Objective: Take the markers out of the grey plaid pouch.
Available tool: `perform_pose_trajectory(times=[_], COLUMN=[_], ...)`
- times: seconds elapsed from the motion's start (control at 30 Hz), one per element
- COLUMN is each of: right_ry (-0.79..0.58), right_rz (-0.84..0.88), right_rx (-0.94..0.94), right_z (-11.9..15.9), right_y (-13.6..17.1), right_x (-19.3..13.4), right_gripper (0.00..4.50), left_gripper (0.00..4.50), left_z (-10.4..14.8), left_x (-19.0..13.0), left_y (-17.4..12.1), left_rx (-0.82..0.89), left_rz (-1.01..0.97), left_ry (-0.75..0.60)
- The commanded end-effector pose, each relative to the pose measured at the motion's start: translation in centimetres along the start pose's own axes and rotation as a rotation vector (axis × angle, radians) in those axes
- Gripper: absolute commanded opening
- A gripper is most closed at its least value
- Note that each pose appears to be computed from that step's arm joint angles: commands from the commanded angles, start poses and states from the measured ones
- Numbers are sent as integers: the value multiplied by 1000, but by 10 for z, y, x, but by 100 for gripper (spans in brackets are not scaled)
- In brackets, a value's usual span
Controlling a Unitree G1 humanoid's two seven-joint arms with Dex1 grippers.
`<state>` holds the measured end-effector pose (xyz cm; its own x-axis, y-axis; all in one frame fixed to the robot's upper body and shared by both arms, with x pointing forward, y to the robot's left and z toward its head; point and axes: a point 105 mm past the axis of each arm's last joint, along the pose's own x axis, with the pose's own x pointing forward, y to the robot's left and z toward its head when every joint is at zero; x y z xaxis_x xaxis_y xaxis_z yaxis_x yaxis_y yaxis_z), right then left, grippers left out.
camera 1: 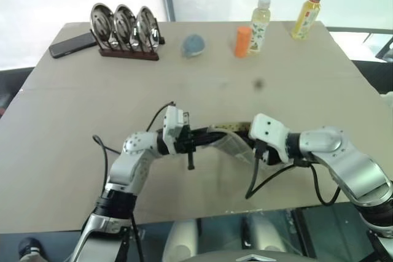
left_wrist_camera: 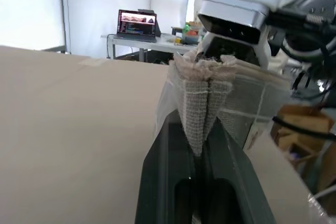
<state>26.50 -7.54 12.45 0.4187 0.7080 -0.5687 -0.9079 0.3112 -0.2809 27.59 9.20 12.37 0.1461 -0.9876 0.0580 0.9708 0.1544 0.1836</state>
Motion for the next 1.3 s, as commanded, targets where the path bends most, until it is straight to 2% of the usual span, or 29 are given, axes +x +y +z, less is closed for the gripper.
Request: perform_pose_trajectory(times=[0.03, 0.1, 0.23, 0.43, 0.5, 0.53, 0.6, 0.7, 0.8, 0.83, 0.93, 1.0, 1.03, 1.07, 1.1, 1.17, 1.3], right_ry=[167, 179, 38, 175, 136, 81, 23, 99, 65, 41, -112, -80, -47, 11, 92, 168, 160], right_rz=[-268, -296, -315, -463, -463, -441, -392, -462, -436, -431, -441, -422, -394, -378, -387, -437, -389], right_rx=[-1, -10, 39, -368, -324, -243, -137, -379, -515, -497, -280, -265, -202, -233, -405, -603, -830], right_z=[-29, -28, 10, 15, 18, 22, 25, 19, 13, 12, 18, 8, 0, -5, -6, 3, 18], right_y=[-48, -55, -62, -84, -85, -82, -76, -86, -81, -80, -75, -71, -69, -67, -68, -71, -54], right_x=[-27, -27, -23, -29, -26, -24, -21, -29, -29, -29, -28, -28, -27, -28, -30, -32, -17], right_gripper=[52, 52, 52, 52, 52, 52, 52, 52, 52, 52, 52, 52, 52, 52, 52, 52, 52], left_gripper=[0, 0, 0, 0, 0, 0, 0, 0, 0, 0, 0, 0, 0, 0, 0, 0, 0], left_z=[-23, -24, -17, -6, -3, -4, -6, -9, -9, -8, -5, -5, -5, -6, -6, -4, 4], left_x=[-37, -37, -28, -17, -15, -15, -16, -19, -22, -22, -22, -22, -22, -22, -21, -17, -5], left_y=[0, 0, 8, 21, 28, 29, 31, 35, 37, 37, 37, 37, 37, 37, 37, 41, 46], left_rx=[155, 240, 401, 569, 644, 672, 697, 640, 606, 610, 626, 632, 639, 647, 641, 623, 537], left_rz=[41, 39, 78, 149, 175, 169, 171, 208, 218, 217, 218, 214, 208, 199, 201, 221, 273], left_ry=[149, 155, 140, 132, 146, 158, 180, 188, 192, 191, 181, 184, 190, 199, 199, 194, 142])
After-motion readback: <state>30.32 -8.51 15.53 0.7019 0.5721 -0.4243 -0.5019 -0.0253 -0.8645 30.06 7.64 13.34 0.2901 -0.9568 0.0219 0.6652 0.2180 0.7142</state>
